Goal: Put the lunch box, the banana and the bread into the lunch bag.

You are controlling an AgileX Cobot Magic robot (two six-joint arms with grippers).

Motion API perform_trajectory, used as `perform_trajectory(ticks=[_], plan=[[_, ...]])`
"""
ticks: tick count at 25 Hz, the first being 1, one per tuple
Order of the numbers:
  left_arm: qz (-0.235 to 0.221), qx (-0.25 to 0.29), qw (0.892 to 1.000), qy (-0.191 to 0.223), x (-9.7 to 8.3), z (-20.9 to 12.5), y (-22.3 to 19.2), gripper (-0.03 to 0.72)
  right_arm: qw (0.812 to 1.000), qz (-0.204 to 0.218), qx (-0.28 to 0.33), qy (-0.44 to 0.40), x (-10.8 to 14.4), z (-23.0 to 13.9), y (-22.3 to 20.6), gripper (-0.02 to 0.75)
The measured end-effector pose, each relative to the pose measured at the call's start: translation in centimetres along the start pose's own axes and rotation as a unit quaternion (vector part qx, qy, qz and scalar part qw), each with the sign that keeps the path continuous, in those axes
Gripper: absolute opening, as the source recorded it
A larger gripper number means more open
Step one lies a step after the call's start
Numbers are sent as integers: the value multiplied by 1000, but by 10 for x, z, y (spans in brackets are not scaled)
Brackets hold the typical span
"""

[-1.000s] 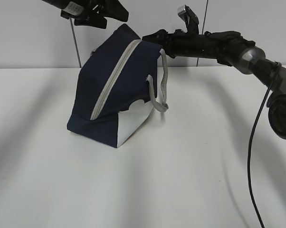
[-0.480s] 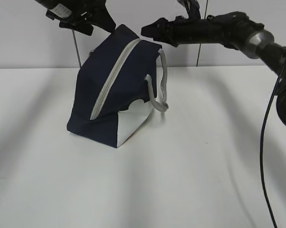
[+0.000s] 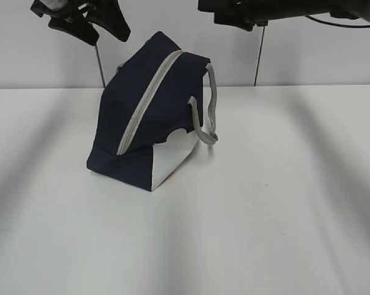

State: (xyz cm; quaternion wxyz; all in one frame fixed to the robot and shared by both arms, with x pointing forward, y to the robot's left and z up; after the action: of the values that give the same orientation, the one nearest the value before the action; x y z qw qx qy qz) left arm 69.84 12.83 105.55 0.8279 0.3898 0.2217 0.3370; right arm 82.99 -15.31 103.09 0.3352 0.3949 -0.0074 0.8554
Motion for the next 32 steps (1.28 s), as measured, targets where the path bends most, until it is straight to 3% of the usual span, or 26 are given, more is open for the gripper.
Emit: perform_trajectory(ticks=[5, 10, 19, 32], plan=[[39, 11, 999, 31, 5, -5, 22, 529, 998, -60, -29, 4, 12, 2, 40, 510], [46, 17, 998, 33, -15, -20, 50, 520, 995, -95, -40, 5, 18, -7, 61, 510], [35, 90, 994, 50, -67, -125, 88, 472, 987, -144, -74, -14, 26, -16, 81, 510], [81, 19, 996, 45, -122, -238, 136, 469, 981, -181, -55, 51, 90, -98, 45, 510]])
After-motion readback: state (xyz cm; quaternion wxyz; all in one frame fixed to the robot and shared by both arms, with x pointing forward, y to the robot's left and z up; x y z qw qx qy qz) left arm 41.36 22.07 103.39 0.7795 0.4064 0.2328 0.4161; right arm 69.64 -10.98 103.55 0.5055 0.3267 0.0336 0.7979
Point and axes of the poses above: a point on each arm's last joint axis where the gripper is mounted, y pointing back along that axis away from the gripper, x along the wrist's bending axis when the last joint is at zero, z = x × y, the point moved 9 cm from there along -y, pointing out along that axis toward the gripper, and after that the axes turned 15 degrees about -y, right-handed, at the moved point
